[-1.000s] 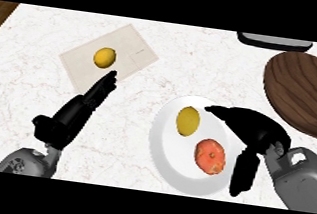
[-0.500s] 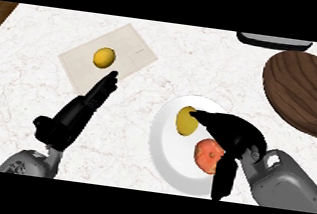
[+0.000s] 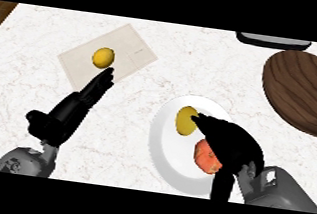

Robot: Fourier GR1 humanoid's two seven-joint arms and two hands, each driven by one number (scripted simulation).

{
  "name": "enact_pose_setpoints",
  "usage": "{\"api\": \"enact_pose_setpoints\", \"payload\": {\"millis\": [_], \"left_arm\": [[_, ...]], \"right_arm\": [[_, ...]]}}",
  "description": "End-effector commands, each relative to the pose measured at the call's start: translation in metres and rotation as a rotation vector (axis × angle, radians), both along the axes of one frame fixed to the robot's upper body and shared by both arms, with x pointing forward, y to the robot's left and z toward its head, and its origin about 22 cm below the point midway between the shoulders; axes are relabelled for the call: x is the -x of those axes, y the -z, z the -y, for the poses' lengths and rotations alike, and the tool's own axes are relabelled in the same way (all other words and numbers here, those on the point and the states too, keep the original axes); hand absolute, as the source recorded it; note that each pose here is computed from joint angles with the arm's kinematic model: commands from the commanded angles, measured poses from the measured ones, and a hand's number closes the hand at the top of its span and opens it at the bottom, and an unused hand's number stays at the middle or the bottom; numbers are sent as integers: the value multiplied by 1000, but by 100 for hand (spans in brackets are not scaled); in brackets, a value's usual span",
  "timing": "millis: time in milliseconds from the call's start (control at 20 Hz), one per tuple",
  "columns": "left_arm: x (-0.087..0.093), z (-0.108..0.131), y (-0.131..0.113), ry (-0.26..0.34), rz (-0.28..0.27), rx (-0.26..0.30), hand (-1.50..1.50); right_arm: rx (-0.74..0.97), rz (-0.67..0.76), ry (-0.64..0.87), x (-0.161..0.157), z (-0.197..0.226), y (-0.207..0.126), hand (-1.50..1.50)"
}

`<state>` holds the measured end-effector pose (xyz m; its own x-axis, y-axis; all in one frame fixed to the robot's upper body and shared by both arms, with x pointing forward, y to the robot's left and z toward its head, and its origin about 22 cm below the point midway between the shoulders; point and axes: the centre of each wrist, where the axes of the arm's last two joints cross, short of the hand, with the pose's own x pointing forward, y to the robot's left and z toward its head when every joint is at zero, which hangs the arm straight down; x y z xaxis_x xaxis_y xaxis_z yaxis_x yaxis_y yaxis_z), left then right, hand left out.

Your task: Pick the squash from the plate and place it in the bowl

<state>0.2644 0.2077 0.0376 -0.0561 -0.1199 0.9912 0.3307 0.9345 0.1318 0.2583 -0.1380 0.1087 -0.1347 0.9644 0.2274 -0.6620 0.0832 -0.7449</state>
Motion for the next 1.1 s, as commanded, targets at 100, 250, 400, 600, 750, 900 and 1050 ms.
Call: {"api": "enact_pose_setpoints", "payload": {"millis": [100, 250, 400, 600, 750, 900, 1050], "left_arm": [[4, 10, -3, 10, -6, -4, 0], [13, 13, 22, 2, 17, -6, 0], [-7, 3, -7, 14, -6, -12, 0], [4, 9, 8, -2, 5, 3, 0], [-9, 15, 3, 5, 5, -3, 0], [-7, -1, 1, 13, 3, 20, 0], [-2, 4, 12, -6, 4, -10, 0]], "right_arm": [[71, 113, 45, -3, -3, 19, -150], [83, 122, 46, 10, 8, 26, -150], [108, 117, 74, -4, -4, 46, -150], [126, 73, 96, 6, 23, 56, -150], [96, 64, 96, 3, 25, 48, -150], [108, 49, 98, -26, 22, 82, -150], [89, 58, 79, -20, 10, 76, -150]]}}
